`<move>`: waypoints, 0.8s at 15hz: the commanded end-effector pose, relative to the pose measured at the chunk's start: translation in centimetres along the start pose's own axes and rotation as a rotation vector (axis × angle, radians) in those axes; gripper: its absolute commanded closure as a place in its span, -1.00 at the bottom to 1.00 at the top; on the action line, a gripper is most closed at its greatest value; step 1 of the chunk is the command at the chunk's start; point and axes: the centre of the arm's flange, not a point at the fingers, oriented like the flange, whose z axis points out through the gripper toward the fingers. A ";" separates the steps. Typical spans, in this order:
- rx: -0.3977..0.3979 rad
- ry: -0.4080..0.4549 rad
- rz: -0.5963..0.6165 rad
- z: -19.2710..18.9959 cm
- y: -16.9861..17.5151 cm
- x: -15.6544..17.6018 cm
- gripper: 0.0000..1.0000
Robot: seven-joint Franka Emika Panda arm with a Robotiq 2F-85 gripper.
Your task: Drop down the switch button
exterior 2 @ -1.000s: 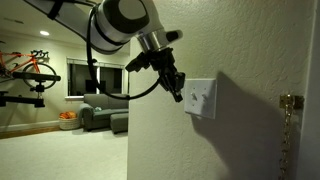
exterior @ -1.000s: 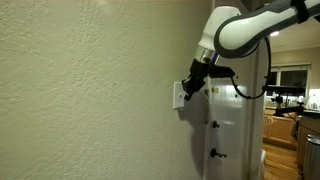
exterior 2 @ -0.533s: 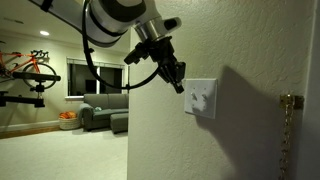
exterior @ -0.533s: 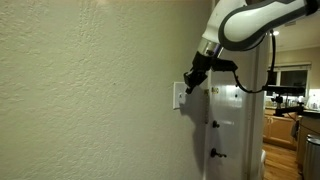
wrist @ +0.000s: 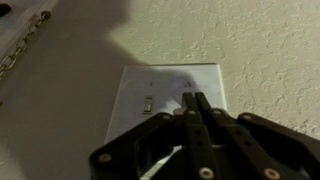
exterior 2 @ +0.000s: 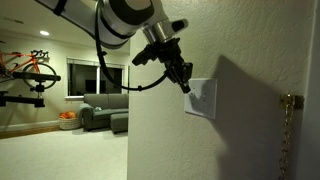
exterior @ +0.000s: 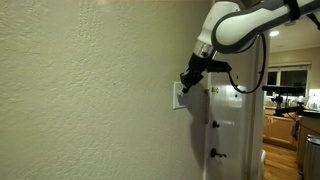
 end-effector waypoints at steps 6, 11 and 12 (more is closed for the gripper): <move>-0.015 0.008 0.024 1.6 0.8 1.1 0.86; -0.002 -0.023 0.031 2.9 0.8 0.3 0.87; -0.002 -0.028 0.032 3.1 0.8 0.1 0.86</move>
